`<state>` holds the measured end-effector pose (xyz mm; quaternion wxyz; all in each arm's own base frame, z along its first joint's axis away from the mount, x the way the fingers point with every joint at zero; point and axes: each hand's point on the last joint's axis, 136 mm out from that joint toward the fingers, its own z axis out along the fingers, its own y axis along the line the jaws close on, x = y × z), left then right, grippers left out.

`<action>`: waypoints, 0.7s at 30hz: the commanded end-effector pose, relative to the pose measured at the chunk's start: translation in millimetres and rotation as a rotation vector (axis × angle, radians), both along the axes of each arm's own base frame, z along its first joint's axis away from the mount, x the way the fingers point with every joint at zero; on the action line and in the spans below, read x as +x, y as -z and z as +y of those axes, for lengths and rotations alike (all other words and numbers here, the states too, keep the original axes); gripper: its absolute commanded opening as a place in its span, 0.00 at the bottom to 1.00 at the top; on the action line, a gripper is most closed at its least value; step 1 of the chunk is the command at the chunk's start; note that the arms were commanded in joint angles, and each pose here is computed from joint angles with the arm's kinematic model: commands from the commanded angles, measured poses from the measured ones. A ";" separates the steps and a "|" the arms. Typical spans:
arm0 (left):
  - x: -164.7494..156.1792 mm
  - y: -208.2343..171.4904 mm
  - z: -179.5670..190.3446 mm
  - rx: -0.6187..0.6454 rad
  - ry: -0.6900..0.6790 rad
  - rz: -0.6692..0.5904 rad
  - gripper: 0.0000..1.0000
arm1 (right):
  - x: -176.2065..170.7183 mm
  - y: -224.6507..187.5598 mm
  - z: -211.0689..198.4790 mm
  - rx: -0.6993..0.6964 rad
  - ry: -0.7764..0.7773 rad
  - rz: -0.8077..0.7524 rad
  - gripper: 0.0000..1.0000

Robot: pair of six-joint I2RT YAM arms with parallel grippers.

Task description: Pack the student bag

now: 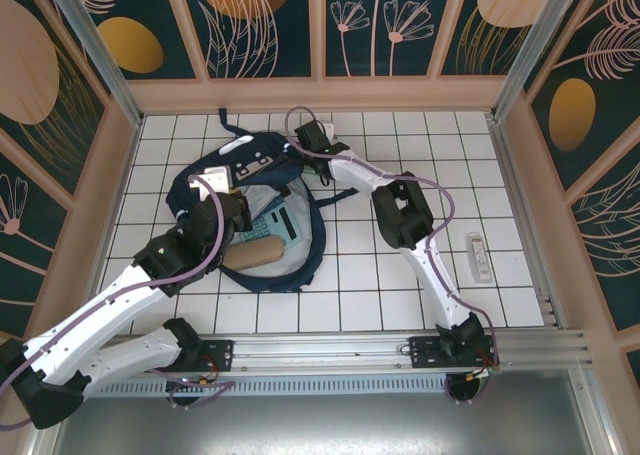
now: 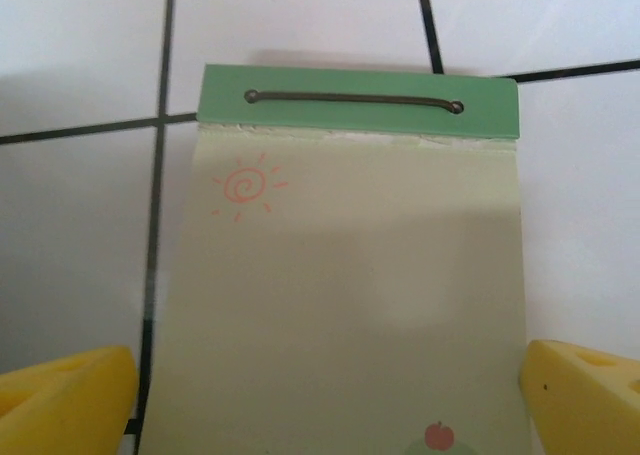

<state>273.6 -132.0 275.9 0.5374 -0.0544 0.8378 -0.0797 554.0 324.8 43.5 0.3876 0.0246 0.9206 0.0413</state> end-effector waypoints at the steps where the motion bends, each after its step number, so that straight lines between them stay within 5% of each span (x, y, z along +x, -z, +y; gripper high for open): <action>1: 3.2 -19.5 2.7 -0.056 -0.031 -0.071 0.00 | -15.7 27.7 -36.6 -0.138 0.081 0.089 0.99; 10: 4.8 -17.0 -1.2 -0.060 -0.021 -0.067 0.00 | -50.6 9.8 -87.3 -0.171 0.122 0.068 0.99; 21: 5.9 -13.0 -4.7 -0.066 -0.012 -0.062 0.00 | -69.7 2.9 -108.3 -0.034 0.029 0.142 0.99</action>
